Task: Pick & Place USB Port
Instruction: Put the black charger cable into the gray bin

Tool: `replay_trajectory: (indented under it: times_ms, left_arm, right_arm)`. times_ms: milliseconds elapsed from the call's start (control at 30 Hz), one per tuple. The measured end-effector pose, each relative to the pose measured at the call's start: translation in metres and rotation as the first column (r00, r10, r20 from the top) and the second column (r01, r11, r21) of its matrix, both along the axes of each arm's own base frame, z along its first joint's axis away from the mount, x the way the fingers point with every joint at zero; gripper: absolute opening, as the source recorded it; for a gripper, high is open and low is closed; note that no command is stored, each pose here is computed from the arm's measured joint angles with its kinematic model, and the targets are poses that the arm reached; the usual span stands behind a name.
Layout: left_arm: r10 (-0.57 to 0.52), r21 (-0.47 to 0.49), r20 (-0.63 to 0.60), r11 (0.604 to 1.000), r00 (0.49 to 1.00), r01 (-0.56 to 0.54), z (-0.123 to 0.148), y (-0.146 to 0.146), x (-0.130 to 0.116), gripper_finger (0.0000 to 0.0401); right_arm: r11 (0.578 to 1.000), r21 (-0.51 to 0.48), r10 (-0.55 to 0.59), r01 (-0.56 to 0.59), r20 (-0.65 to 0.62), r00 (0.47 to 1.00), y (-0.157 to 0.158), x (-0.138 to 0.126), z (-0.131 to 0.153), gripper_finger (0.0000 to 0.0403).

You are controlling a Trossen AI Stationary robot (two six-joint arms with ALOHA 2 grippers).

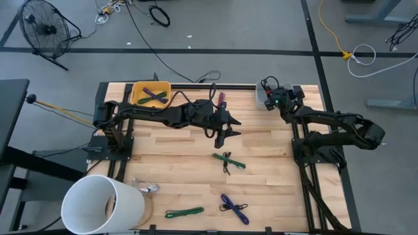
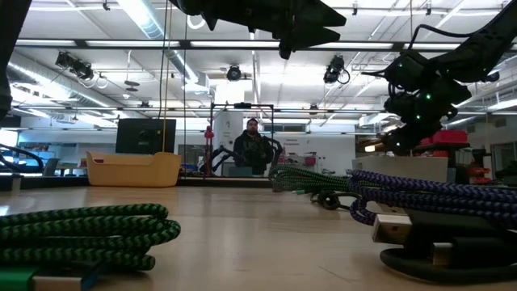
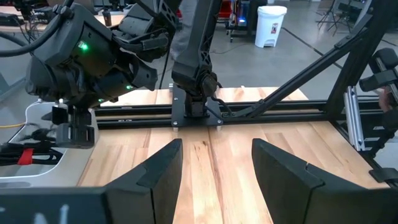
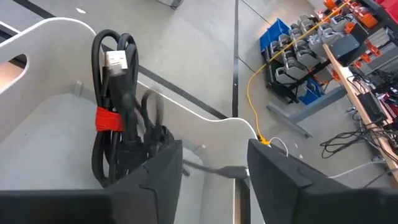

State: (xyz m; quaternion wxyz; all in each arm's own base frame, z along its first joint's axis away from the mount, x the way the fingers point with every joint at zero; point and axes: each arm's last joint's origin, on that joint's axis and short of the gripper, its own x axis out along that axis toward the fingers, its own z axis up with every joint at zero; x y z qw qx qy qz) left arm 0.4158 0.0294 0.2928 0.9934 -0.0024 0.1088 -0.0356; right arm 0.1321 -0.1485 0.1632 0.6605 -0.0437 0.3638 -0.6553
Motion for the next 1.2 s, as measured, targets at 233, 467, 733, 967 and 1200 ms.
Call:
replay_trajectory:
  times_ms: [233,467,733,967,1200]
  left_arm:
    - [0.000,0.000,0.000,1.000,1.000,0.000,0.000,0.000,0.000,0.0197]
    - [0.000,0.000,0.000,1.000,1.000,0.000,0.000,0.000,0.000,0.0197]
    - [0.000,-0.001,0.000,1.000,1.000,0.000,0.000,0.000,0.000,0.0197]
    - [0.001,-0.001,0.000,1.000,1.000,-0.001,0.000,0.000,0.000,0.0197]
    - [0.000,-0.002,0.000,1.000,1.000,0.000,0.000,0.000,0.000,0.0197]
  right_arm:
    - [1.000,-0.018,-0.002,0.003,0.032,0.999,-0.001,0.001,0.002,0.0179]
    - [0.973,0.058,0.209,-0.225,0.203,0.957,0.002,0.018,0.008,0.0166]
    - [0.795,0.237,0.374,-0.559,0.535,0.758,0.022,0.041,0.012,0.0164]
    - [0.642,0.343,0.333,-0.685,0.680,0.653,0.050,0.057,0.007,0.0164]
    - [0.580,0.376,0.288,-0.723,0.735,0.614,0.071,0.073,0.001,0.0164]
